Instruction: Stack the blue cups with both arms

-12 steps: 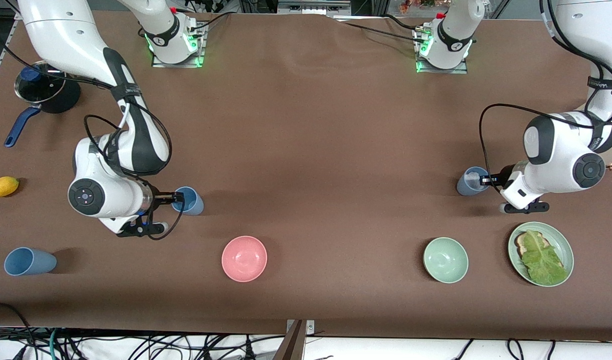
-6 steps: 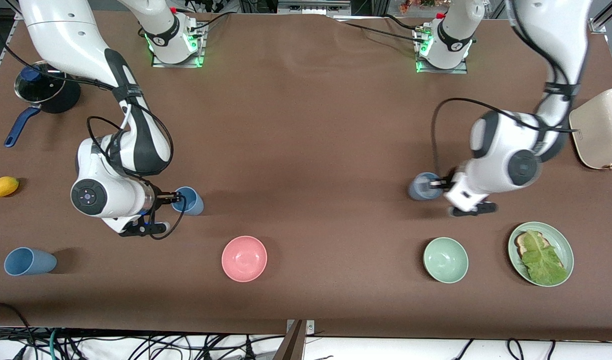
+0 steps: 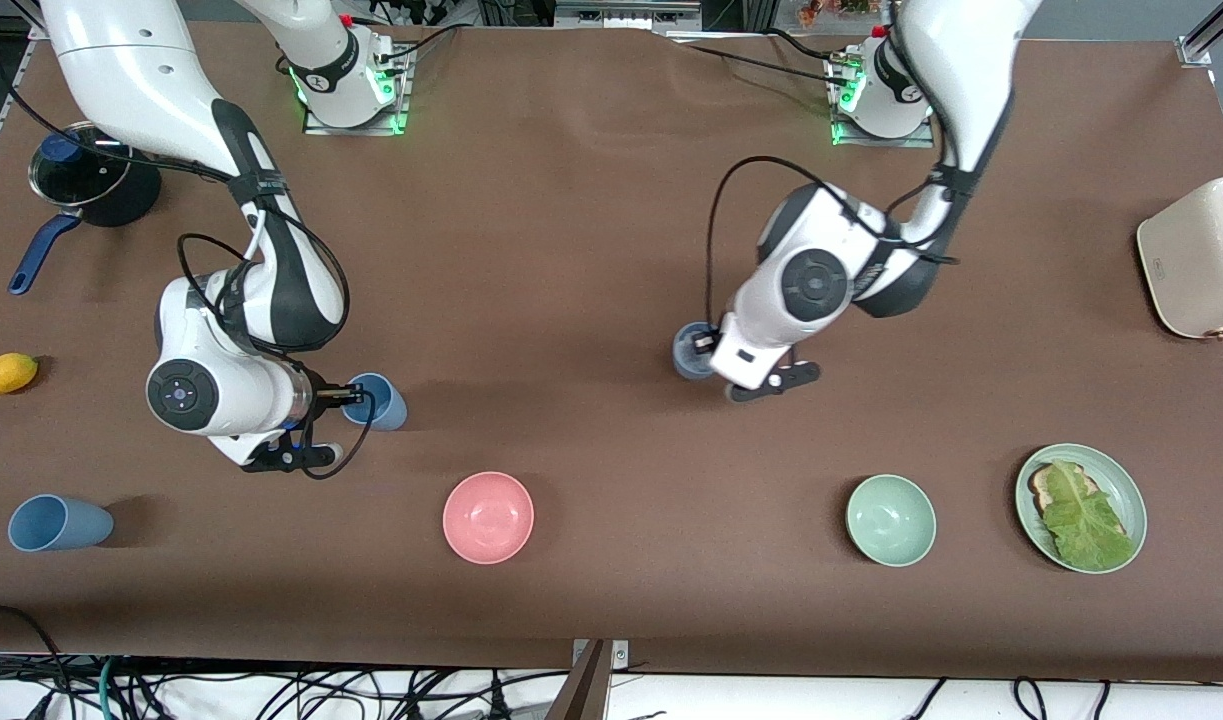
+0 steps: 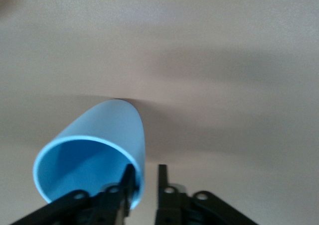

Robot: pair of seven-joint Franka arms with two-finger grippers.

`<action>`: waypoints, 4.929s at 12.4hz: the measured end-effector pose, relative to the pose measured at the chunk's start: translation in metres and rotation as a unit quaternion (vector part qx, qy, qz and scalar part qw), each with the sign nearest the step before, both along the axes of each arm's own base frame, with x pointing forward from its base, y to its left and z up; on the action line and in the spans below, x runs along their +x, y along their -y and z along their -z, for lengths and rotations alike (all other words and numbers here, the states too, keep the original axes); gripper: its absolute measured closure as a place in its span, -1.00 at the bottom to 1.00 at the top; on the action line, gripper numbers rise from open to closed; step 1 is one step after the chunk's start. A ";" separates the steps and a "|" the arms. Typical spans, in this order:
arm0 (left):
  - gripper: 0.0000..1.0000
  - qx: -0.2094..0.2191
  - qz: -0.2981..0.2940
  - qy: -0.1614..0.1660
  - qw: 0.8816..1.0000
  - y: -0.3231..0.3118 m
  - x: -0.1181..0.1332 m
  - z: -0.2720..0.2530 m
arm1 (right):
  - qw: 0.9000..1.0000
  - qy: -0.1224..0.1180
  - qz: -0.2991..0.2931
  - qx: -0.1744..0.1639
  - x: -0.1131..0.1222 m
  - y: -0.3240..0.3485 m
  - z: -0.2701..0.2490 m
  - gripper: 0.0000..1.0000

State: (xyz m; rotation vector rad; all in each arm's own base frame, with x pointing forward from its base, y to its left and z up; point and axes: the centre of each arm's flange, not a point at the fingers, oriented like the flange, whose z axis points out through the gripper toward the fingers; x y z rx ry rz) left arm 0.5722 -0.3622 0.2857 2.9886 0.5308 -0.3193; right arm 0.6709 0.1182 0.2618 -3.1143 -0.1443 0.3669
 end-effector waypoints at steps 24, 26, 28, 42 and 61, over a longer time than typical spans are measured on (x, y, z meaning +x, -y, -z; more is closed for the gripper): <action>-1.00 0.042 0.064 -0.020 0.997 -0.469 0.085 -0.088 | 0.985 0.049 0.159 0.053 -0.141 -0.388 -0.175 0.90; -1.00 0.042 0.069 -0.011 0.997 -0.461 0.087 -0.098 | 0.980 0.065 0.175 0.066 -0.149 -0.410 -0.163 0.90; -1.00 0.038 0.080 -0.008 0.996 -0.448 0.088 -0.108 | 0.978 0.072 0.182 0.075 -0.148 -0.424 -0.143 0.90; -1.00 0.102 0.076 0.068 0.990 -0.384 0.058 -0.195 | 0.978 0.093 0.179 0.060 -0.133 -0.431 -0.093 0.90; -1.00 0.033 0.075 0.042 0.996 -0.408 0.010 -0.254 | 0.990 0.093 0.107 0.000 -0.011 -0.153 -0.237 -1.00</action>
